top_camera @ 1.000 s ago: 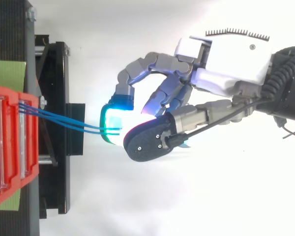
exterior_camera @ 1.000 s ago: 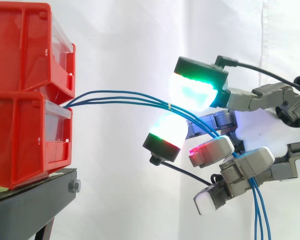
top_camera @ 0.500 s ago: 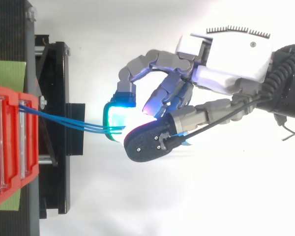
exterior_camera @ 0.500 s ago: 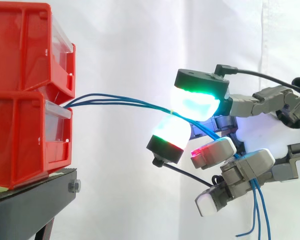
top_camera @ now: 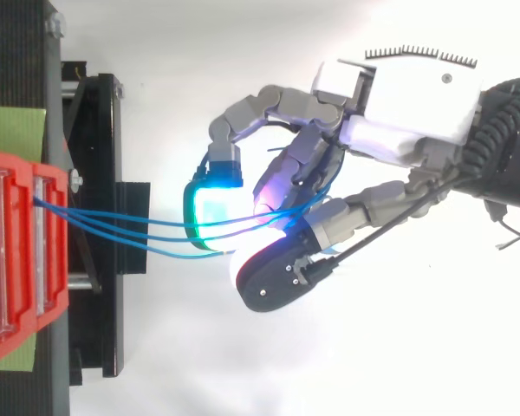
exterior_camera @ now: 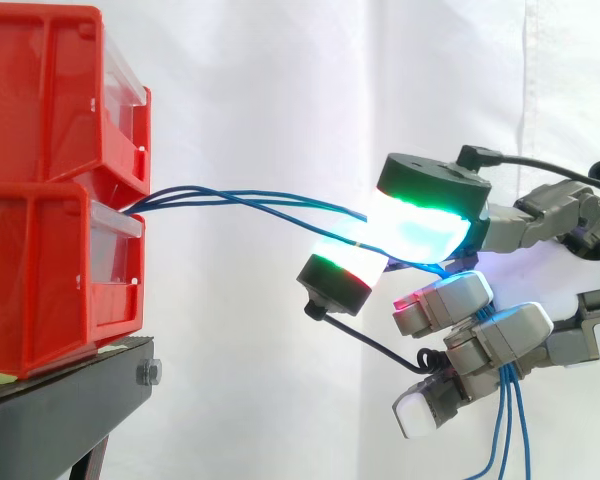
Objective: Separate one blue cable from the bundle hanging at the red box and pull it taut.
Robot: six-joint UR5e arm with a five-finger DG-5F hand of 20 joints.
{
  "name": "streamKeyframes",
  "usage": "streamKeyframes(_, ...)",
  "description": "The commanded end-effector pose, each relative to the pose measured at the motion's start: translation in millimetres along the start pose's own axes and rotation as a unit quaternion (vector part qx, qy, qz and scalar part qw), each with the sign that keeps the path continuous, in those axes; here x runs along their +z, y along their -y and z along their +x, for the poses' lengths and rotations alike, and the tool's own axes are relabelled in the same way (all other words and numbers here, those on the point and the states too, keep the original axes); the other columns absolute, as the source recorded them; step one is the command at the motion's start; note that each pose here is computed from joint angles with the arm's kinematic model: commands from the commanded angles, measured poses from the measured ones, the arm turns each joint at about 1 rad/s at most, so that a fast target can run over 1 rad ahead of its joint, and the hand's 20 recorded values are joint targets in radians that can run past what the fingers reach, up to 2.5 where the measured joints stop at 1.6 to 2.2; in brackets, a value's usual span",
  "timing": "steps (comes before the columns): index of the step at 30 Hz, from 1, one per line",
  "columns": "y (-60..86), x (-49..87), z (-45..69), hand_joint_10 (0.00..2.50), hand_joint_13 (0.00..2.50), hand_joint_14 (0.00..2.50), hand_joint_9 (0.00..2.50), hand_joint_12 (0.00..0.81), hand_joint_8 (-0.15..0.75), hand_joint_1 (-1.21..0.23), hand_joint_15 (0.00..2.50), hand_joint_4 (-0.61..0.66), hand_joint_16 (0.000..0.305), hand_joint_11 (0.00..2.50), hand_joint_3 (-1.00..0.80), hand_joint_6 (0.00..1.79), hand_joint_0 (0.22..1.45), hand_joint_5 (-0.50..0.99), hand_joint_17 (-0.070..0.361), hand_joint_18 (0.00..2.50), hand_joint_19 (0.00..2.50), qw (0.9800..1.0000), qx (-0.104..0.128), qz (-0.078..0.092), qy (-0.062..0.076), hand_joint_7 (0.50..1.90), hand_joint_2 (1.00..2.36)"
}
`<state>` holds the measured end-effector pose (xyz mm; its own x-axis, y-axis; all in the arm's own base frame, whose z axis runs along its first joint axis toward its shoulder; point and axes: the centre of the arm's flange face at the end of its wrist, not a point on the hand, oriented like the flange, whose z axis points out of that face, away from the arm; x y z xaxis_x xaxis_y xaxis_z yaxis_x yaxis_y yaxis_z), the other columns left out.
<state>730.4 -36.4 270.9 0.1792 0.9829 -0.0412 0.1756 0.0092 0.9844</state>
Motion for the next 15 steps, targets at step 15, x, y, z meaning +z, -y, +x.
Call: streamKeyframes(15,-24.6,-18.6,-10.7,0.01,1.38,0.01,1.19,0.309,0.224,-0.95,1.46,-0.1,0.049,1.55,-0.5,0.9,0.52,-0.18,0.11,0.61,0.56,0.9998,-0.006,0.017,0.005,1.03,1.0)
